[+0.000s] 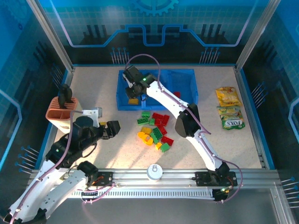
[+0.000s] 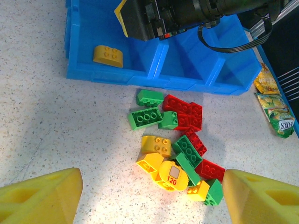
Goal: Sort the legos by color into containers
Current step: Place the lego in the container.
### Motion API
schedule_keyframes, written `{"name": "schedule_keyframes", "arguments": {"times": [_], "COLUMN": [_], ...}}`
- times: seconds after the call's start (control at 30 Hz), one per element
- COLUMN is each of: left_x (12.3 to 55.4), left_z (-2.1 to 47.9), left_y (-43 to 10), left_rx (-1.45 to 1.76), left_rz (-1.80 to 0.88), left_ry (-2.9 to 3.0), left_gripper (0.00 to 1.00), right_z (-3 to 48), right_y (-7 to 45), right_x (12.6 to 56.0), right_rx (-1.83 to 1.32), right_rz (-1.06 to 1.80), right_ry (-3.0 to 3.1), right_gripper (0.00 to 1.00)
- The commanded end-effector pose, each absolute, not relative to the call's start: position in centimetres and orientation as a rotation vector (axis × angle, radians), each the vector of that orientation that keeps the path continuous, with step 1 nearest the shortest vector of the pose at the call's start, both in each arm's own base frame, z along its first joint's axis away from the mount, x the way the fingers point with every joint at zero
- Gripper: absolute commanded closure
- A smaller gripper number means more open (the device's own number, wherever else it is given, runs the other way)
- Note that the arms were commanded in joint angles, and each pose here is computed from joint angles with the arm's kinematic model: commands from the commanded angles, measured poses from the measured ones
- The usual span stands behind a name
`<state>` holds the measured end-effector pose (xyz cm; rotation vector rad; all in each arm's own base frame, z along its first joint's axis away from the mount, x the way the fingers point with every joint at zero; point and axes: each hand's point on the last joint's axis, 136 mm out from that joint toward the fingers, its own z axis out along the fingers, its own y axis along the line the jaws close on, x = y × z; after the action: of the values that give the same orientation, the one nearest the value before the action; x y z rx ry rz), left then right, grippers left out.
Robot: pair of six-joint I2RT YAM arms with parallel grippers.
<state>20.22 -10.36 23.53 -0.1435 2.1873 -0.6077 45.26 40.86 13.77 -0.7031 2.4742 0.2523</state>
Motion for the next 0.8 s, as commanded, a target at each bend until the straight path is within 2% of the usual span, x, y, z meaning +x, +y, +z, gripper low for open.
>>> {"name": "schedule_keyframes", "arguments": {"times": [0.0, 0.03, 0.1, 0.13, 0.47, 0.63, 0.77], "left_x": [19.7, 19.7, 19.7, 19.6, 20.4, 20.9, 21.3], "left_z": [24.9, 24.9, 24.8, 24.8, 21.6, 18.3, 15.6], "left_y": [-10.2, -10.2, -10.1, -10.1, -12.1, -15.5, -18.6], "left_rx": [-0.124, -0.126, -0.129, -0.128, -0.078, -0.01, 0.059], "left_rz": [-0.615, -0.614, -0.612, -0.61, -0.6, -0.63, -0.627], "left_ry": [2.163, 2.164, 2.164, 2.165, 2.29, 2.416, 2.502], "left_gripper": [0.21, 0.2, 0.21, 0.22, 0.22, 0.21, 0.21], "right_z": [14.6, 14.8, 15.8, 16.3, 27.1, 28.7, 27.8], "right_y": [40.6, 40.7, 40.6, 40.7, 38.5, 35.1, 31.9], "right_x": [45.7, 45.7, 45.5, 45.2, 40.8, 38.4, 36.9], "right_rx": [-0.669, -0.665, -0.649, -0.65, -0.639, -0.593, -0.534], "right_rz": [0.236, 0.235, 0.251, 0.262, 0.323, 0.326, 0.305], "right_ry": [2.455, 2.451, 2.449, 2.441, 2.263, 2.239, 2.263], "right_gripper": [0.58, 0.52, 0.3, 0.27, 0.25, 0.23, 0.22]}}
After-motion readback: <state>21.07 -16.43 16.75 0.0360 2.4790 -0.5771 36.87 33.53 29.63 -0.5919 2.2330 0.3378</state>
